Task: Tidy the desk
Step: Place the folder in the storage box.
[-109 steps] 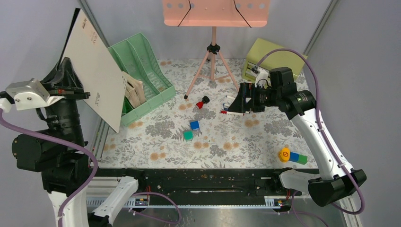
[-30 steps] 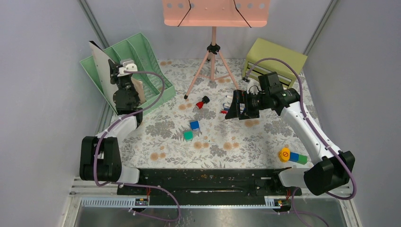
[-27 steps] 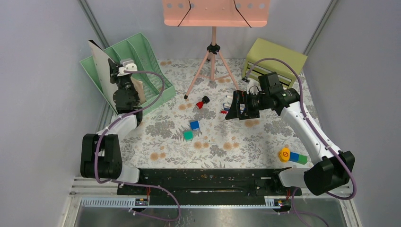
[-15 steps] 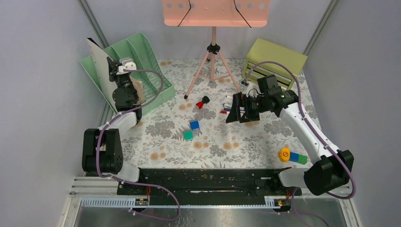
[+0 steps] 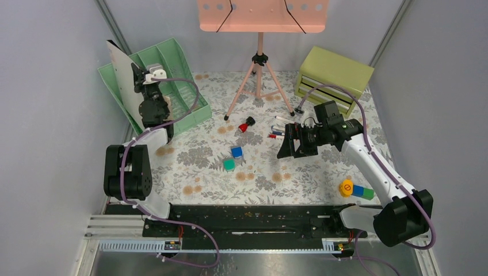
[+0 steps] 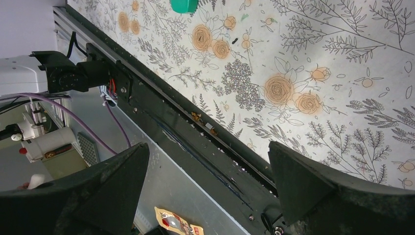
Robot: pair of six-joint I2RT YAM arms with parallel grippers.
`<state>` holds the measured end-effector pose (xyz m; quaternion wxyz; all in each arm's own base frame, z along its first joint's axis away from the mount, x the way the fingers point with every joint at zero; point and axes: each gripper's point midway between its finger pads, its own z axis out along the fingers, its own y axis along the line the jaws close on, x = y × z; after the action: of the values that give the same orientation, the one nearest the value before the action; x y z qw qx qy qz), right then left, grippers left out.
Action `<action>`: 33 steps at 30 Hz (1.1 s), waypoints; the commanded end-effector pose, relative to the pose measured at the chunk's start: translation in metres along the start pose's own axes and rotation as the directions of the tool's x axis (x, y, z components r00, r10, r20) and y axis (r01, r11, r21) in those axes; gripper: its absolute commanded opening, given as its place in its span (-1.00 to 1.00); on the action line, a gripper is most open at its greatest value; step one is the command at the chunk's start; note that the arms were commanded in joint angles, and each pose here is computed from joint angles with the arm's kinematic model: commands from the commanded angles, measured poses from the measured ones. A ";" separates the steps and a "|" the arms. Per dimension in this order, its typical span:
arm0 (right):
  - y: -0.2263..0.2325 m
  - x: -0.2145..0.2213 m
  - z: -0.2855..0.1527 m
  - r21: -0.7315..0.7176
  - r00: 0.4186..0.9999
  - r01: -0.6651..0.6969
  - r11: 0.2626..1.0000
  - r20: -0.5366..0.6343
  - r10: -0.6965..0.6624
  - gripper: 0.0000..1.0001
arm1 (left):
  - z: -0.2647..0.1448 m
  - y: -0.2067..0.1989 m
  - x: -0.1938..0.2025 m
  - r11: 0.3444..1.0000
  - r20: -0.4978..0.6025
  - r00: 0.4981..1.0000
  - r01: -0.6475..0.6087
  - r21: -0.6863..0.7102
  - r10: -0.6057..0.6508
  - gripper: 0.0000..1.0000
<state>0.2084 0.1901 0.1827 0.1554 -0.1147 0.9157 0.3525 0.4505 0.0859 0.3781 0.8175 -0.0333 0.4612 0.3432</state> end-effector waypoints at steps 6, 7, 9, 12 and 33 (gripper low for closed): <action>-0.007 0.005 -0.001 0.017 0.998 0.047 0.999 0.029 -0.047 0.99 | 0.006 0.004 0.027 0.994 -0.011 0.997 0.079 -0.076 -0.080 -1.00; -0.006 0.005 -0.002 0.015 0.998 0.046 0.999 0.030 -0.047 0.99 | 0.003 0.004 0.033 0.993 -0.029 0.996 0.086 -0.084 -0.089 -1.00; -0.004 0.004 -0.003 0.008 0.998 0.044 0.999 0.033 -0.044 0.99 | -0.003 0.005 0.040 0.988 -0.054 0.992 0.111 -0.104 -0.117 -0.77; 0.002 -0.001 -0.006 -0.007 0.998 0.044 0.999 0.045 -0.044 0.99 | -0.012 0.014 0.044 0.976 -0.093 0.984 0.135 -0.171 -0.153 -0.24; 0.051 -0.050 -0.042 -0.075 0.986 0.030 0.997 0.164 -0.017 0.99 | -0.063 0.032 -0.026 0.932 -0.246 0.906 0.300 -0.202 -0.345 0.98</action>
<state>0.2288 0.2029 0.2390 0.2087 -0.1079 0.8930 0.3838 0.3994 0.0704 0.3726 0.8012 -0.1840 0.5131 0.2469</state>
